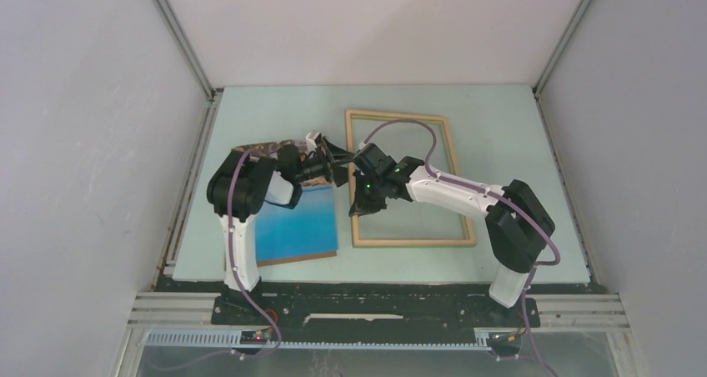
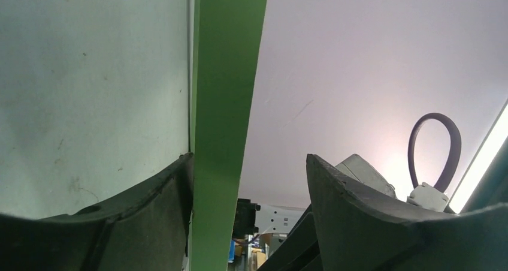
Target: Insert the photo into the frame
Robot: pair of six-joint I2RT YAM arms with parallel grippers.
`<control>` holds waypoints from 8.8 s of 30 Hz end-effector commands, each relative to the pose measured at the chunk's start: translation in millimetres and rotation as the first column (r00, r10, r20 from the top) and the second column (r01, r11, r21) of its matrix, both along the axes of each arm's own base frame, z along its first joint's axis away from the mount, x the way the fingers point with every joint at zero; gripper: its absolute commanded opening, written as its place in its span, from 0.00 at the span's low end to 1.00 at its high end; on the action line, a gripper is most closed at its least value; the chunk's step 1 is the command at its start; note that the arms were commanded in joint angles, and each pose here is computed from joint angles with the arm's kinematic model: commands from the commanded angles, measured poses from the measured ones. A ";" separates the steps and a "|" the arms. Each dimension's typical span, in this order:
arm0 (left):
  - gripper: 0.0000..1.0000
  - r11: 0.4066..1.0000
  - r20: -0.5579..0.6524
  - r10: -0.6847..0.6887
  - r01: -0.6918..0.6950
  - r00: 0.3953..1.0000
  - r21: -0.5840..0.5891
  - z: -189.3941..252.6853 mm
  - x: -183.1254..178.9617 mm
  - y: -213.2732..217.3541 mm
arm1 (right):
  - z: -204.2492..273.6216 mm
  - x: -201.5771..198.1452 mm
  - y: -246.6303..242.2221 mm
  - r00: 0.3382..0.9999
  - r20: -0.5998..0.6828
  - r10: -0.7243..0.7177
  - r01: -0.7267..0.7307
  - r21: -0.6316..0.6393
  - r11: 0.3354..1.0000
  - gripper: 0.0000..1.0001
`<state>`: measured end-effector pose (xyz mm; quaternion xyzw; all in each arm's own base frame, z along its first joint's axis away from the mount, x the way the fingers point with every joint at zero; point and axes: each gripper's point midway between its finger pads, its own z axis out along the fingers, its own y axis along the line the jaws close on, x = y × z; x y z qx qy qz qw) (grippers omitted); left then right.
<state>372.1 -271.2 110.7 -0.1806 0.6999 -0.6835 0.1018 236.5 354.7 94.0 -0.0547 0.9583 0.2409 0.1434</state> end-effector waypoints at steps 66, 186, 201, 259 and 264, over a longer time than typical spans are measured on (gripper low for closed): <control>0.49 0.999 0.177 -0.020 0.025 0.984 -0.028 44.8 -1.9 7.6 | -43.2 123.9 -290.9 0.895 -0.057 -0.443 0.446 0.092 0.890 0.47; 1.00 0.402 0.008 -0.275 0.107 0.961 0.910 -19.7 4.5 -13.9 | -27.6 87.5 -293.7 0.903 0.068 -0.424 0.425 0.004 0.905 0.66; 1.00 0.582 0.096 -0.272 0.084 0.958 0.809 31.7 -16.2 27.7 | -54.2 90.2 -303.3 0.882 0.008 -0.472 0.471 -0.038 0.881 0.63; 1.00 0.681 0.382 -0.213 -0.144 0.899 0.718 106.2 -39.2 48.7 | -48.1 78.3 -361.9 0.808 0.078 -0.584 0.581 -0.270 0.768 0.61; 1.00 0.648 0.383 -0.174 -0.187 0.907 0.738 101.7 -32.2 60.1 | -9.9 74.7 -354.3 0.814 0.183 -0.551 0.579 -0.311 0.753 0.65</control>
